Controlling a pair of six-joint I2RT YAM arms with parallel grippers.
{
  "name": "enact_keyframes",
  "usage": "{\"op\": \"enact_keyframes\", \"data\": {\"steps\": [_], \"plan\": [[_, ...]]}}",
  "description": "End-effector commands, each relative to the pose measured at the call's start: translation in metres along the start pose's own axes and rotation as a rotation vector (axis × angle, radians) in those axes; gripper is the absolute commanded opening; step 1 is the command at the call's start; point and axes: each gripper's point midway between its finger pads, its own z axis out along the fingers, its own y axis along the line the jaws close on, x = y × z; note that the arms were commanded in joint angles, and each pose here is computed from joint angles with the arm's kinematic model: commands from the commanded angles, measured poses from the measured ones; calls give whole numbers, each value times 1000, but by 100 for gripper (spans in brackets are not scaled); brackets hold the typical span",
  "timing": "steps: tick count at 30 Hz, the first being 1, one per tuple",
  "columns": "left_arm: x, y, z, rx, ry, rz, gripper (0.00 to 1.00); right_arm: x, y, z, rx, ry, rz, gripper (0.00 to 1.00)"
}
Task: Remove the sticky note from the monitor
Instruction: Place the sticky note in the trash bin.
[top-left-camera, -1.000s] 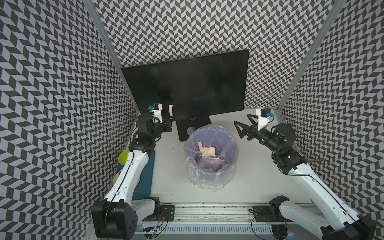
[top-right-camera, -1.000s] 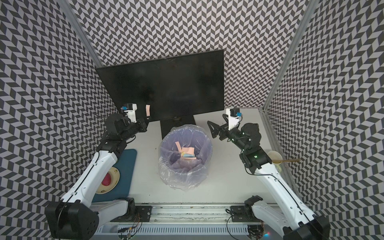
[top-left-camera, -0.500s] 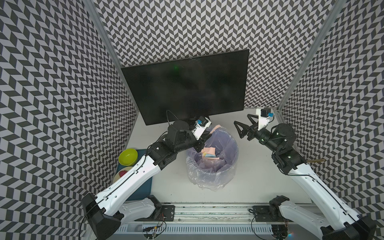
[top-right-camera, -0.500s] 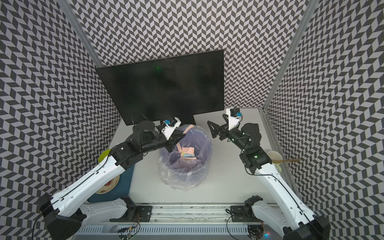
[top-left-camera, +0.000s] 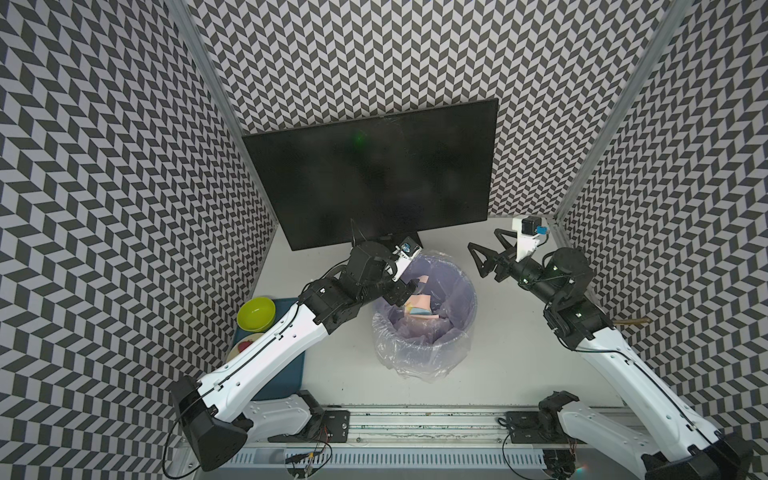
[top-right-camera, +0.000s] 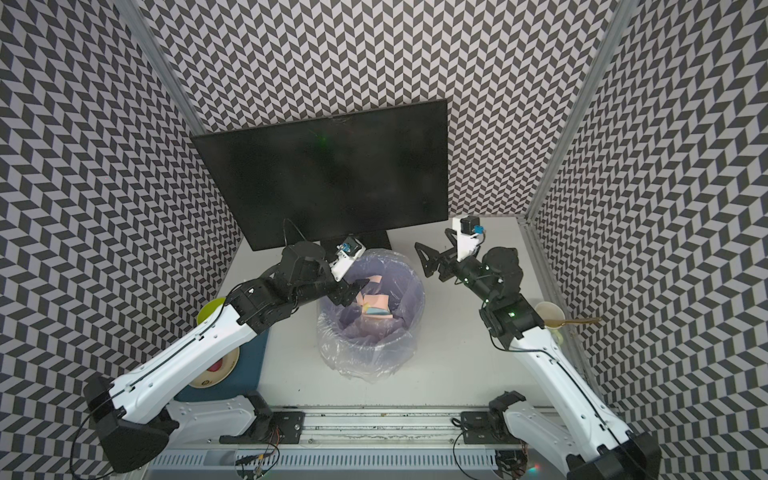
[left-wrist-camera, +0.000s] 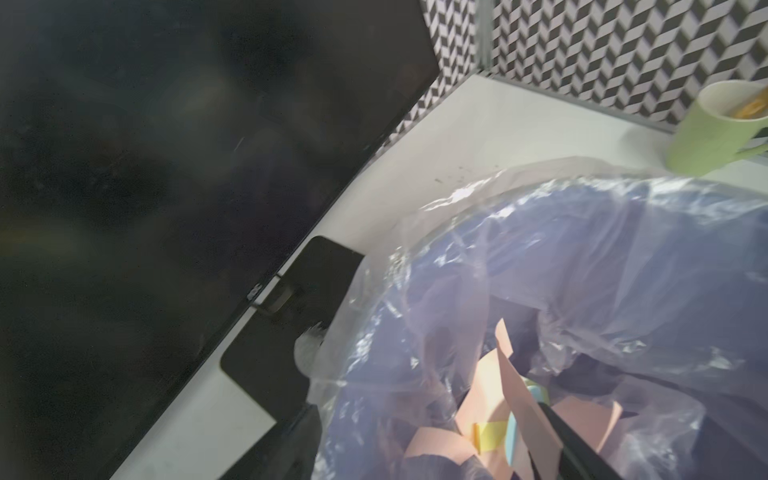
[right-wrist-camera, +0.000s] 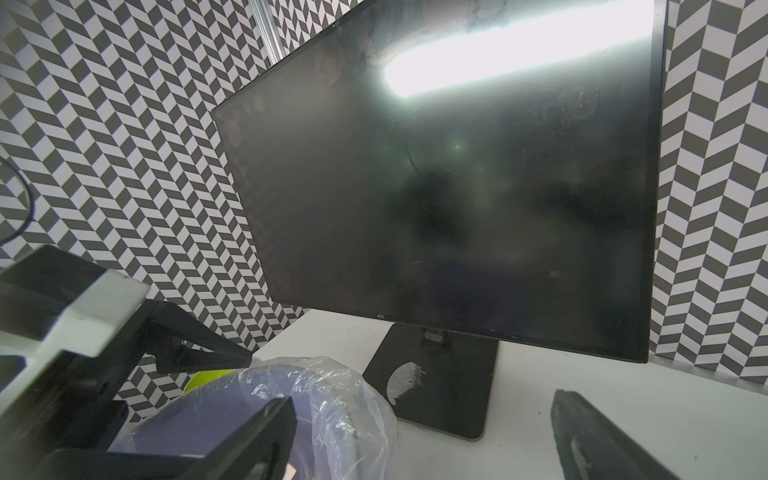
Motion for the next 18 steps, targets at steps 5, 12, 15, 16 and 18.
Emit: {"op": "enact_keyframes", "data": {"steps": [5,12,15,16,18], "plan": [[-21,8,2,-35,-26,-29,87,-11,4,-2,-23,-48,-6,99],[-41,-5,26,-33,-34,-17,89,-11,4,-2,-19,-45,-9,99],[-49,-21,35,6,-35,12,91,-10,3,-2,-17,-44,-11,99],[-52,-27,37,25,-39,20,92,-10,3,-3,-15,-42,-11,99],[-60,-39,35,68,-58,24,94,-10,3,-3,-12,-43,-13,99]]}}
